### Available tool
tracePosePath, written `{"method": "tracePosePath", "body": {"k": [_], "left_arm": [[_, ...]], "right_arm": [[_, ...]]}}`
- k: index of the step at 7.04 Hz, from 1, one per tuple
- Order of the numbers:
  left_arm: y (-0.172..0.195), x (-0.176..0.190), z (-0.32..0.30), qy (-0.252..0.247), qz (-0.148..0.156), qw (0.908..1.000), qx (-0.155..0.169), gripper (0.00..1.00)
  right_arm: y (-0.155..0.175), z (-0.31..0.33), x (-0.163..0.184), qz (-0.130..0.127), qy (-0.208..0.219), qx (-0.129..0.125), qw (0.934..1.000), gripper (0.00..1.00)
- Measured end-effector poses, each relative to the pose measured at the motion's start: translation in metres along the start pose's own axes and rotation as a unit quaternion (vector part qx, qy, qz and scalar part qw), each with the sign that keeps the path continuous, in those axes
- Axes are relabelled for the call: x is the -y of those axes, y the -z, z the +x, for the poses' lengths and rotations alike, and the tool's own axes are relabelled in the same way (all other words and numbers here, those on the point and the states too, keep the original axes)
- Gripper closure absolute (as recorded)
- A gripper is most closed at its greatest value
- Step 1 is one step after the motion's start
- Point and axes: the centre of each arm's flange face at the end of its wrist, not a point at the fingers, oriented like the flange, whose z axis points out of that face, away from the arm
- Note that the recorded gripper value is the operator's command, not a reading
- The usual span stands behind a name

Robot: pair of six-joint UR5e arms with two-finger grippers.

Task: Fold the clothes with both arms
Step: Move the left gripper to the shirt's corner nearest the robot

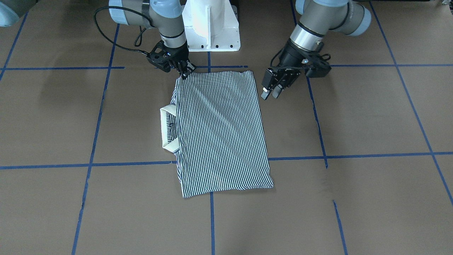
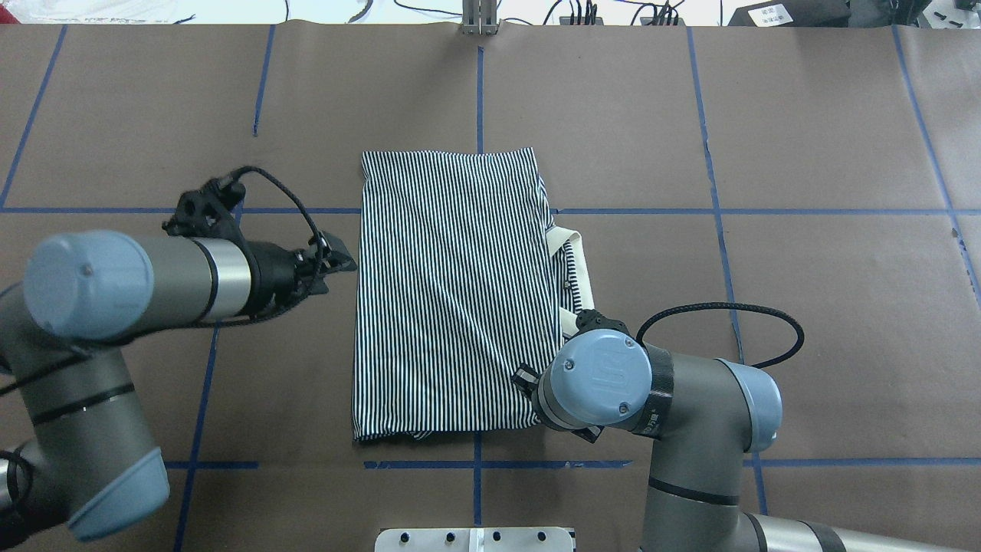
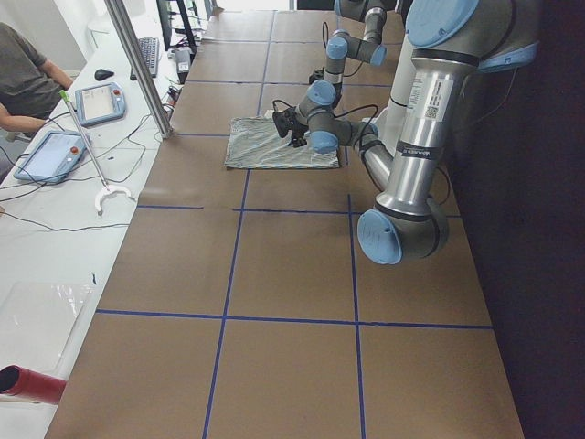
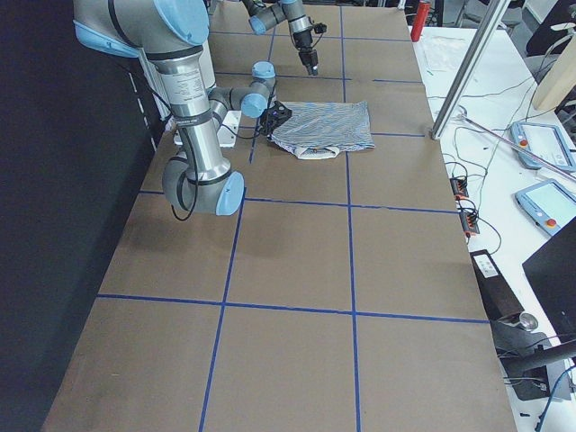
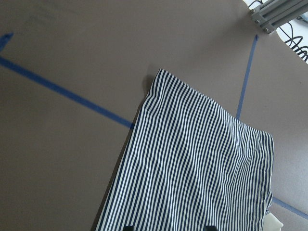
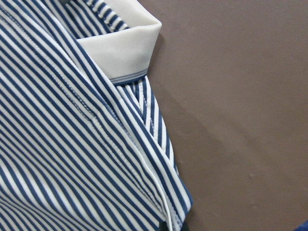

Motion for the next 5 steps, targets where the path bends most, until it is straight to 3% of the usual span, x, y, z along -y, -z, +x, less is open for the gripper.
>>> {"method": "tracePosePath", "body": {"k": [2,5], "left_arm": [[-0.023,-0.068,-0.031,0.008,-0.003,0.9988,0.048,0.42],[-0.047,-0.124,-0.065,-0.006,-0.020,0.9951,0.097,0.49]], "right_arm": [[0.000,0.003,-0.001,-0.001,0.001,-0.001,1.0000,1.00],[0.000,0.004,-0.003,-0.001,0.002,-0.001,1.0000,1.00]]}}
